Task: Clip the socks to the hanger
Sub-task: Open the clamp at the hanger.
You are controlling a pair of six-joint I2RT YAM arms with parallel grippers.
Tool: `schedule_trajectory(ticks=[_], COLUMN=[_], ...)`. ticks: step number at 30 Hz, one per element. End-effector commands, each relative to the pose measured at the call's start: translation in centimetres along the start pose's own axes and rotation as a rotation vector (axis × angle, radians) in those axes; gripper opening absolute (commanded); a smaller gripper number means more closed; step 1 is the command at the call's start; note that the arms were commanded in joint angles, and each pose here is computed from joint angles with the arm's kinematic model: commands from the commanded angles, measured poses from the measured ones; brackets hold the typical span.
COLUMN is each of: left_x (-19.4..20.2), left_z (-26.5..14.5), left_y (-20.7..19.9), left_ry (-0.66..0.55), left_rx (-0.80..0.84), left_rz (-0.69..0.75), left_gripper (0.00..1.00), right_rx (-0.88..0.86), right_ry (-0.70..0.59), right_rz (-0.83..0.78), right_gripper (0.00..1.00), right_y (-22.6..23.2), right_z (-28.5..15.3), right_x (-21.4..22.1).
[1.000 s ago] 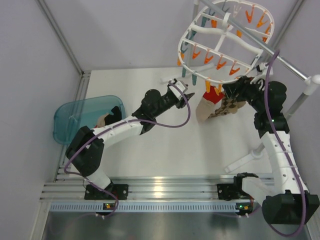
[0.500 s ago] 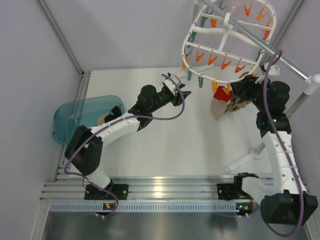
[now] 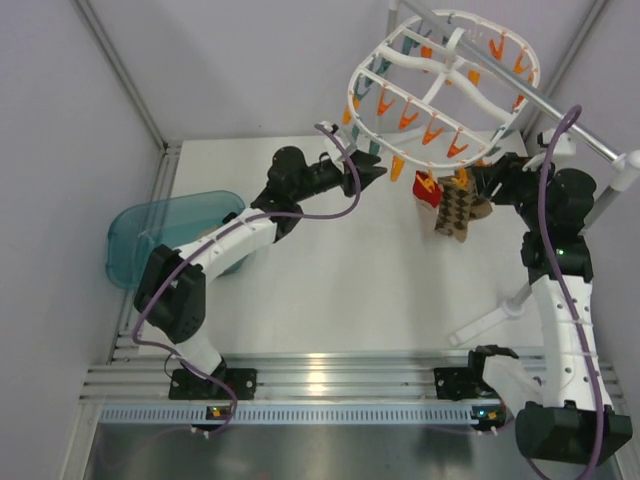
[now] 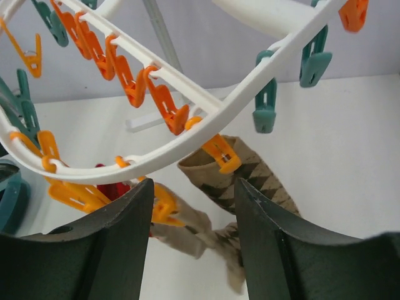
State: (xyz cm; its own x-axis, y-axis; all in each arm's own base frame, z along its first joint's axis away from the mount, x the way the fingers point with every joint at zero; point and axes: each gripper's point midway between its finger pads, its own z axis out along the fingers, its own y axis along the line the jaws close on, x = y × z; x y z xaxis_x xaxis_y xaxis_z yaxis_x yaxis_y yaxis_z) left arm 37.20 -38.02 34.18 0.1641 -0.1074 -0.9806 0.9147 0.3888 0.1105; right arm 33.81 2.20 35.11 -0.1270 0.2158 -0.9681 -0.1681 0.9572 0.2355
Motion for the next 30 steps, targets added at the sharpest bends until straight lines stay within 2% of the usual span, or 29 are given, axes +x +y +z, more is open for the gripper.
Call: schedule_trajectory(ticks=[1,4,11,14,19,22,24,30], left_x=[-0.5,0.5,0.0,-0.3,-0.4,-0.2,-0.5,-1.1], left_z=[1.2,1.8,3.3,3.4,3.5,3.9,4.1,4.2], left_y=[-3.4,-2.9,-1.4,-1.5,-0.6,-0.4,-0.7,-4.7], left_ry=[-0.048,-0.057,-0.131,-0.161,-0.178,-0.174,-0.18,-0.171], left_rx=[0.187,0.16,0.116,0.113,0.045,0.043,0.06,0.179], left_rz=[-0.067,-0.112,-0.143,-0.155,-0.129,-0.118,-0.091,0.034], left_gripper=[0.37,0.37,0.4,0.43,0.45,0.43,0.41,0.34], right_rx=[-0.077,-0.157,-0.373,-0.411,-0.457,-0.445,-0.371,-0.305], right_ry=[-0.114,-0.107,-0.076,-0.058,-0.044,-0.049,-0.071,-0.101], right_rz=[-0.048,-0.053,-0.024,-0.022,-0.045,-0.096,-0.13,-0.206], right_gripper=[0.53,0.54,0.56,0.56,0.54,0.55,0.55,0.54], right_y=[2.1,3.8,8.0,8.6,9.3,9.1,8.0,6.7], right_z=[-1.9,-2.6,-4.6,-4.9,-5.2,-4.7,-3.9,-2.2], right_x=[-4.0,-4.2,-4.1,-3.7,-3.5,-3.3,-3.6,-4.6])
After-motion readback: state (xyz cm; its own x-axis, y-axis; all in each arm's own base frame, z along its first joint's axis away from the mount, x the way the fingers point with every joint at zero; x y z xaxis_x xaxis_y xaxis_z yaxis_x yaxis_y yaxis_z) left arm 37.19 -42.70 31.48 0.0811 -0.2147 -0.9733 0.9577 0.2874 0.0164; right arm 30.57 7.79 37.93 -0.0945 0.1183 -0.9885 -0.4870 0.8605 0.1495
